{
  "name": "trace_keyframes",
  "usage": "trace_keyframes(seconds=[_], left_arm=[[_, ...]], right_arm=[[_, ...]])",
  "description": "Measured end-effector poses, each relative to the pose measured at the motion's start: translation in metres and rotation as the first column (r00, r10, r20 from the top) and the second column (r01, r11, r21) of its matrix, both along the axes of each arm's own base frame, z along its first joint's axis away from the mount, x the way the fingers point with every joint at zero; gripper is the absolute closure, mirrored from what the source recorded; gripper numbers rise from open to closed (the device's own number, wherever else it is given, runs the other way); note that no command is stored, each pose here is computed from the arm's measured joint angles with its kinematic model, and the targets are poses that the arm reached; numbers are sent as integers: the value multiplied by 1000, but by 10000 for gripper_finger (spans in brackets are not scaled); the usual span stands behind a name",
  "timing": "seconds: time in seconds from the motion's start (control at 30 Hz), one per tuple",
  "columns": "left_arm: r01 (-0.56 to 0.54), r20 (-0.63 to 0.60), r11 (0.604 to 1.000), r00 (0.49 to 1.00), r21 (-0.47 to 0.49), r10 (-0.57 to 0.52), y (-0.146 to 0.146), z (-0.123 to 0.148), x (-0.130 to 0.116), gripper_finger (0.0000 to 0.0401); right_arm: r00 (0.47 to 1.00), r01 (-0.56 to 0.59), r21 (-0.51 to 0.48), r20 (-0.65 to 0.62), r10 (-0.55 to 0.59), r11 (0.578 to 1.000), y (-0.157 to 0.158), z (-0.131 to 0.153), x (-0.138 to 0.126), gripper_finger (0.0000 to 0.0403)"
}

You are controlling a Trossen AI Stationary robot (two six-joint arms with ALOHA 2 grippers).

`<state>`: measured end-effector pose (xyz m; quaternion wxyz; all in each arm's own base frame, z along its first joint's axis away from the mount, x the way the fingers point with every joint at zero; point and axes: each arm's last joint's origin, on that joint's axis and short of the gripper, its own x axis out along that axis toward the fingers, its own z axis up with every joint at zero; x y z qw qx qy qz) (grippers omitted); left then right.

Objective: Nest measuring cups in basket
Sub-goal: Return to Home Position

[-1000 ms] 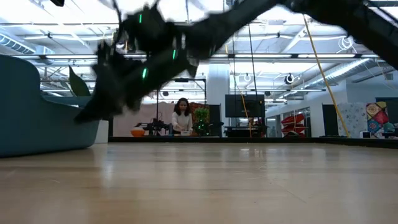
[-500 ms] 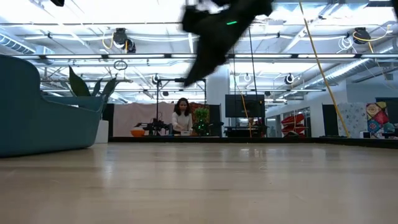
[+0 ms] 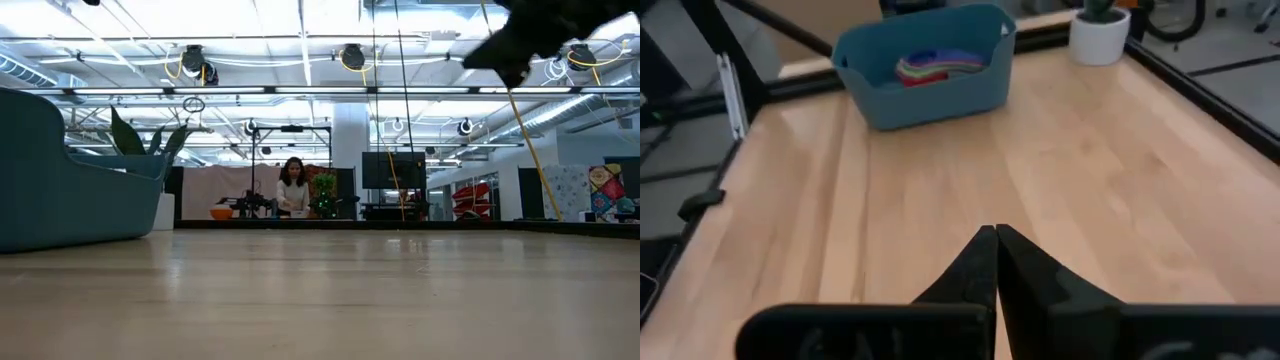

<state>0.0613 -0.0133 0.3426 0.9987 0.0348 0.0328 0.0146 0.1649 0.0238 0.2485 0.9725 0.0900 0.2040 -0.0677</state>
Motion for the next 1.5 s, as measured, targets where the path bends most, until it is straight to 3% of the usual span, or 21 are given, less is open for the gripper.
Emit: trace_keyframes(seconds=[0.27,0.43,0.6,0.8,1.0,1.2,1.5], left_arm=[[-52,-139,998,989,-32,47,3,-15,-5,398],[-56,-60,996,997,-64,52,12,-14,-24,398],[-45,24,995,999,-89,47,17,-31,-36,398],[-69,107,996,991,-63,76,10,-69,-19,398],[-48,99,998,994,-48,53,4,-89,-5,398],[28,125,997,992,-69,-19,-3,-106,6,398],[51,147,989,989,-142,-30,-4,-144,26,398]], right_arm=[[995,-22,28,95,19,999,2,-44,-34,403],[971,-34,49,236,22,998,-1,-65,-46,403],[967,-28,95,255,2,995,-3,-93,-54,403],[958,-24,148,285,-19,989,-3,-92,-55,403],[959,-25,140,282,-16,990,-3,-92,-55,403],[964,-52,119,265,19,992,-3,-94,-56,403],[965,-53,109,263,23,993,-3,-95,-55,403]])
